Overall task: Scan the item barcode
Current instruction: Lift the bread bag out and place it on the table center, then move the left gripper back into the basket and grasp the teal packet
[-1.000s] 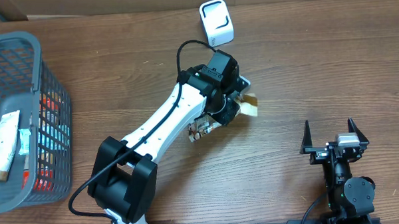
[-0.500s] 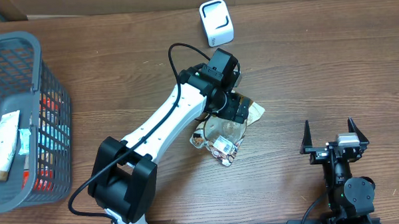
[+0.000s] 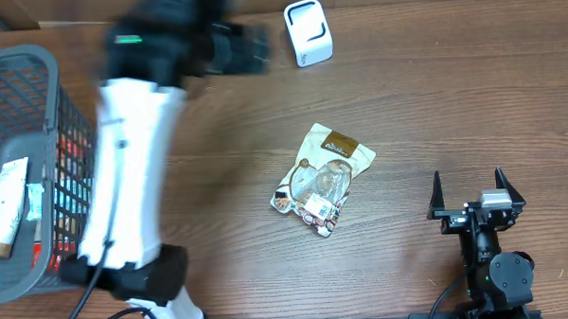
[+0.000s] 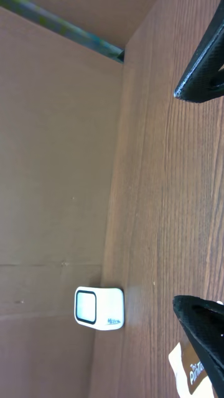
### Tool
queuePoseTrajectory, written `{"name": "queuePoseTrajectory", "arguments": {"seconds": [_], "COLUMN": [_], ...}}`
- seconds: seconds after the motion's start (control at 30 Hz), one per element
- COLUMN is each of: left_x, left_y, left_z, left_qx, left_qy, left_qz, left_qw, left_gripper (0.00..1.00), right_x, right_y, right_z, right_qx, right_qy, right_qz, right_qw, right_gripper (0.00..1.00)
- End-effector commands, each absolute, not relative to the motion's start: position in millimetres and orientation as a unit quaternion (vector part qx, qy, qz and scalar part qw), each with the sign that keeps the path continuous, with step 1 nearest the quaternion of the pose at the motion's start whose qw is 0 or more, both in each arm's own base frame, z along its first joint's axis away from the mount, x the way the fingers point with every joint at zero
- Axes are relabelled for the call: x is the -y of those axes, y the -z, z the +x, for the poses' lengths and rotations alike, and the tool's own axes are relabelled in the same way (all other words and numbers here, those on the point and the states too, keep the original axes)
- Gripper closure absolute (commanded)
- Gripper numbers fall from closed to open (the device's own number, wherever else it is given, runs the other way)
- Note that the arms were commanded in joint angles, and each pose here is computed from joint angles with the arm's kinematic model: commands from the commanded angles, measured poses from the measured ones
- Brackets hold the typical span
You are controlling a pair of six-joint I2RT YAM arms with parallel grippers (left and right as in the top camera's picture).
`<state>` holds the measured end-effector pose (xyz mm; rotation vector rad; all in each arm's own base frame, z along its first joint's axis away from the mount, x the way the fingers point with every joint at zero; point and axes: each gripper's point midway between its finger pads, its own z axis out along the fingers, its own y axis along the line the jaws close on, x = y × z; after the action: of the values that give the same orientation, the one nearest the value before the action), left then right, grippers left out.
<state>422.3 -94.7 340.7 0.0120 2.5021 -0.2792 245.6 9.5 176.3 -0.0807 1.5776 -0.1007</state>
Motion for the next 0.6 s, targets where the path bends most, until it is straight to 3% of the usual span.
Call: {"name": "queuePoseTrajectory", "arguments": {"seconds": [0.0,0.3,0.57], "left_x": [4,-193,-254], "left_y": [-383,-354,-311], "left_z": [408,342,305], "left_qx": [-0.930,-0.872,-0.820], "left_qy": [0.058,-0.020,-0.039], "left_qz": [-0.085,-0.392,-0.520], "left_qw": [0.352,0.293,0.236], "left_gripper": [0.00,0.00,0.00], "right_x": [-9,-9,-9], "right_y": [-175,-175,-175], "right_z": [246,246,246], "right_qx": [-0.708,-0.708,-0.708], "right_qy": [0.048,0.048,0.048], "right_qz": [-0.034,-0.034,-0.034], "right_qw": [0.704,0.704,0.704], "right_gripper": [0.00,0.00,0.00]}}
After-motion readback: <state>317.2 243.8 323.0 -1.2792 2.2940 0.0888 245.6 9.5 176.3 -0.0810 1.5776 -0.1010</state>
